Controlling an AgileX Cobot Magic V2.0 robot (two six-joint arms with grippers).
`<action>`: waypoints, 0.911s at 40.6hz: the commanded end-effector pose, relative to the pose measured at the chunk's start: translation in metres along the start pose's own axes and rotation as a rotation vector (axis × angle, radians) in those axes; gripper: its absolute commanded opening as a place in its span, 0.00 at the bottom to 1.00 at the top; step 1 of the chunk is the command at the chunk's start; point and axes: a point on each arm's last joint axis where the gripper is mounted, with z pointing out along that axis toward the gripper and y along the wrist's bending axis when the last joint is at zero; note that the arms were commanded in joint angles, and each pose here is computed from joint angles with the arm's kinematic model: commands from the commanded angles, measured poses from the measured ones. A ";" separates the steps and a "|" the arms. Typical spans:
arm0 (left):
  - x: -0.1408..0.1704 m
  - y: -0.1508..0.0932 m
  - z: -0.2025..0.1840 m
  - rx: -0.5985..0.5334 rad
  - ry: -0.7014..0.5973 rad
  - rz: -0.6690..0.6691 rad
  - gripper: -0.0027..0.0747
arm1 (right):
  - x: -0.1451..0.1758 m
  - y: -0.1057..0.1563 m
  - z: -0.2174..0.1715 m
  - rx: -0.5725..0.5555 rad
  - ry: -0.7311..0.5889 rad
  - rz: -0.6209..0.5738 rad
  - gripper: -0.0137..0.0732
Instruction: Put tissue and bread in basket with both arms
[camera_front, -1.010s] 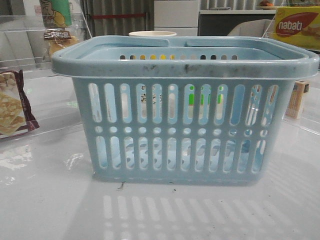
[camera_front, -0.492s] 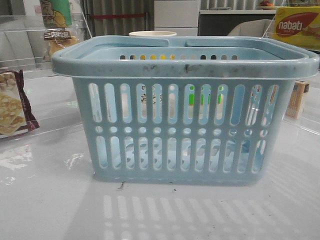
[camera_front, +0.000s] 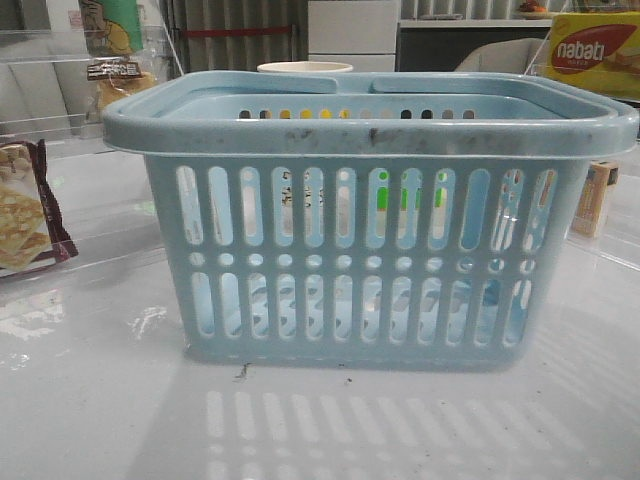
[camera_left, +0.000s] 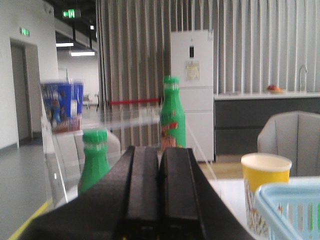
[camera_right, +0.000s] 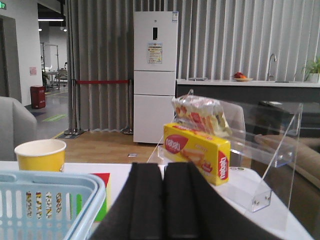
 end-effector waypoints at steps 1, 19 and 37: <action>-0.043 0.002 -0.006 -0.004 -0.108 -0.011 0.15 | -0.040 0.000 0.006 0.010 -0.046 -0.036 0.22; -0.073 0.002 0.051 0.010 0.264 -0.016 0.15 | -0.050 -0.003 0.062 0.067 0.432 -0.036 0.22; -0.005 -0.001 0.097 0.026 0.683 -0.023 0.15 | 0.015 -0.005 0.094 0.083 0.802 -0.054 0.22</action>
